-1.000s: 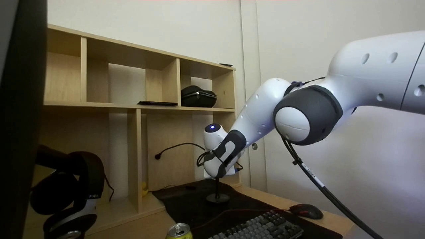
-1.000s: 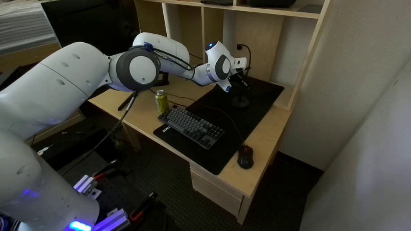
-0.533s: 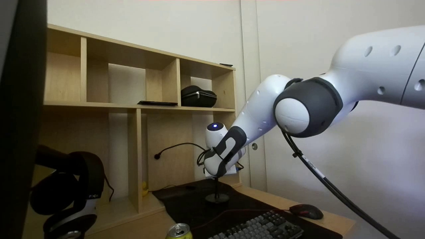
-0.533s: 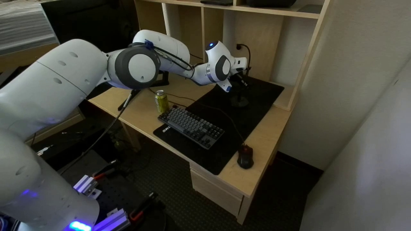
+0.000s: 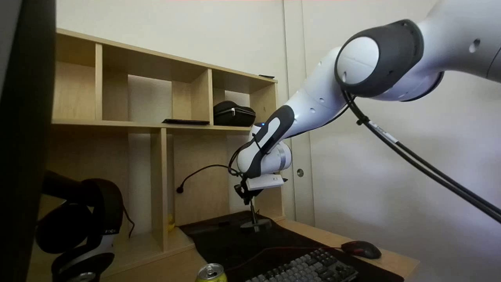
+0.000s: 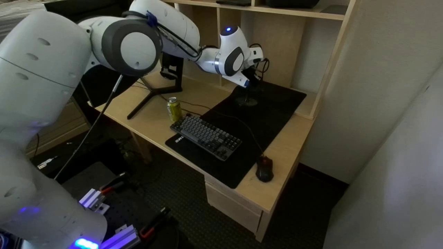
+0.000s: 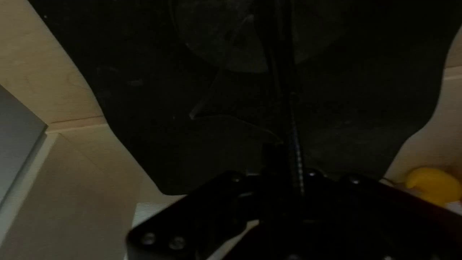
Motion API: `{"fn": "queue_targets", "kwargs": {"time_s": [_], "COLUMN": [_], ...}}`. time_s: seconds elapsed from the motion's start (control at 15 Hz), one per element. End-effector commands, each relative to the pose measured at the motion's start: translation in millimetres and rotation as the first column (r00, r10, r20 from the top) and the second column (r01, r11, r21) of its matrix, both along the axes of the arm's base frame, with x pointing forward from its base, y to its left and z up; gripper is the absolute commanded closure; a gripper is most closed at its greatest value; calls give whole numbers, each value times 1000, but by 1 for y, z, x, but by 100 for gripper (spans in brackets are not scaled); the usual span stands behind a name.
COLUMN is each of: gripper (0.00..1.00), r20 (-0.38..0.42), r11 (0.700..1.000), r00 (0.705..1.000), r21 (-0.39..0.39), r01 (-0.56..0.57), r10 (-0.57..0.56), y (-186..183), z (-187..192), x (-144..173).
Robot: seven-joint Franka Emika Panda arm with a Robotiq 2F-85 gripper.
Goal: Move the mic
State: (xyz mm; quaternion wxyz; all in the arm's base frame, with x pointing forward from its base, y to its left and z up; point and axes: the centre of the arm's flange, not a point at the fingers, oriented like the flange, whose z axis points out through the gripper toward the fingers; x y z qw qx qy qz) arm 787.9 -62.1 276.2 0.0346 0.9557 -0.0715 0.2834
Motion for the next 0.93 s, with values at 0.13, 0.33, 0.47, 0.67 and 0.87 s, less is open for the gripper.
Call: {"fn": "queue_targets", "kwargs": {"time_s": [0.13, 0.33, 0.47, 0.67, 0.87], "gripper": [99, 99, 99, 99, 99], "r20": [-63, -56, -63, -94, -19], "r11": [954, 888, 832, 753, 663], "r00": [954, 894, 842, 767, 698], "r21": [89, 157, 209, 300, 330], "r01": [-287, -432, -513, -585, -672], "r10": [293, 445, 535, 634, 716], "y": [-1, 12, 18, 23, 27], "z": [45, 57, 68, 83, 96], "x": [-90, -118, -137, -173, -198]}}
